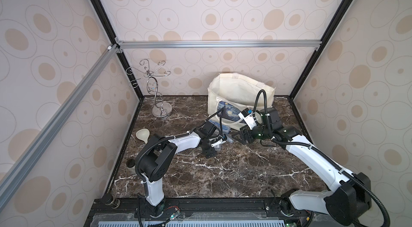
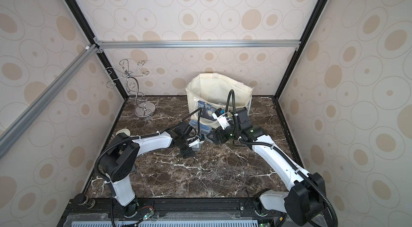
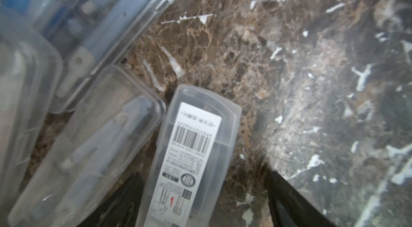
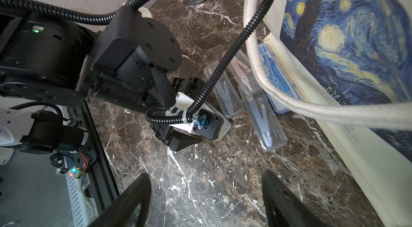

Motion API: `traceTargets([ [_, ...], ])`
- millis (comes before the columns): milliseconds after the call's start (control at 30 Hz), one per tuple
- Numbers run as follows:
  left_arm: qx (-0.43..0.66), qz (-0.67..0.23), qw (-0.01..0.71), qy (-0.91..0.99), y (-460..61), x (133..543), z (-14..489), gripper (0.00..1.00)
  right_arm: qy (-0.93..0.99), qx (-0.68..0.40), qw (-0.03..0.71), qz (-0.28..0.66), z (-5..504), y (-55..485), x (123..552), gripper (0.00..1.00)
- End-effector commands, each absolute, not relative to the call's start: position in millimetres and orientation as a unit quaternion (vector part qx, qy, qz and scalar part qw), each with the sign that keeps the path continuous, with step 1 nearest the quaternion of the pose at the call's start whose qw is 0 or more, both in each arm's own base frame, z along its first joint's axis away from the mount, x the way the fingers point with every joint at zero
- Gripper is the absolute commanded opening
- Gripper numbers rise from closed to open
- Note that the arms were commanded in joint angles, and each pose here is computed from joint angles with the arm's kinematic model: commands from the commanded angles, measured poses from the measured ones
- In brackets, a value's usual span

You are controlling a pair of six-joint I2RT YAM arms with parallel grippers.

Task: Put the compass set into the canvas bag
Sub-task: Pick up the compass set at the center of the board.

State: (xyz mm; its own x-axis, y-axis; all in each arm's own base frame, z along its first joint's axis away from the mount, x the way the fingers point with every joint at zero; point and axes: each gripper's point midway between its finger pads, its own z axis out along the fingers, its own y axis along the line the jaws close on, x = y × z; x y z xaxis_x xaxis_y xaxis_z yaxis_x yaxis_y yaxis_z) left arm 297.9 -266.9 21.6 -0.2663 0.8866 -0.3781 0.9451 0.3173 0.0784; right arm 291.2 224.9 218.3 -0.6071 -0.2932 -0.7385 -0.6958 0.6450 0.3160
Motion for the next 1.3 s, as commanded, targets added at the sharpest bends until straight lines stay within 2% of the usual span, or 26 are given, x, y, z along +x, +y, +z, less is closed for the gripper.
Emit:
traceTargets([
  [0, 0.570, -0.123, 0.102, 0.806, -260, 264, 10, 0.84, 0.846, -0.293, 0.329, 0.298, 215, 224, 290, 0.80],
  [100, 0.561, -0.130, 0.102, 0.811, -262, 261, 12, 0.83, 0.845, -0.294, 0.330, 0.300, 216, 225, 291, 0.80],
  [267, 0.550, -0.092, 0.123, 0.821, -251, 272, 10, 0.80, 0.844, -0.292, 0.330, 0.305, 218, 226, 291, 0.80],
  [600, 0.534, -0.083, 0.116, 0.833, -245, 271, 5, 0.54, 0.842, -0.289, 0.336, 0.306, 224, 226, 292, 0.79],
  [700, 0.527, -0.084, 0.126, 0.836, -246, 273, 7, 0.42, 0.843, -0.288, 0.336, 0.305, 224, 226, 292, 0.79],
  [833, 0.520, -0.078, 0.168, 0.834, -247, 279, 17, 0.39, 0.844, -0.287, 0.337, 0.302, 225, 225, 292, 0.79],
  [1267, 0.487, -0.111, 0.369, 0.784, -268, 301, 94, 0.40, 0.847, -0.275, 0.332, 0.310, 226, 226, 294, 0.79],
])
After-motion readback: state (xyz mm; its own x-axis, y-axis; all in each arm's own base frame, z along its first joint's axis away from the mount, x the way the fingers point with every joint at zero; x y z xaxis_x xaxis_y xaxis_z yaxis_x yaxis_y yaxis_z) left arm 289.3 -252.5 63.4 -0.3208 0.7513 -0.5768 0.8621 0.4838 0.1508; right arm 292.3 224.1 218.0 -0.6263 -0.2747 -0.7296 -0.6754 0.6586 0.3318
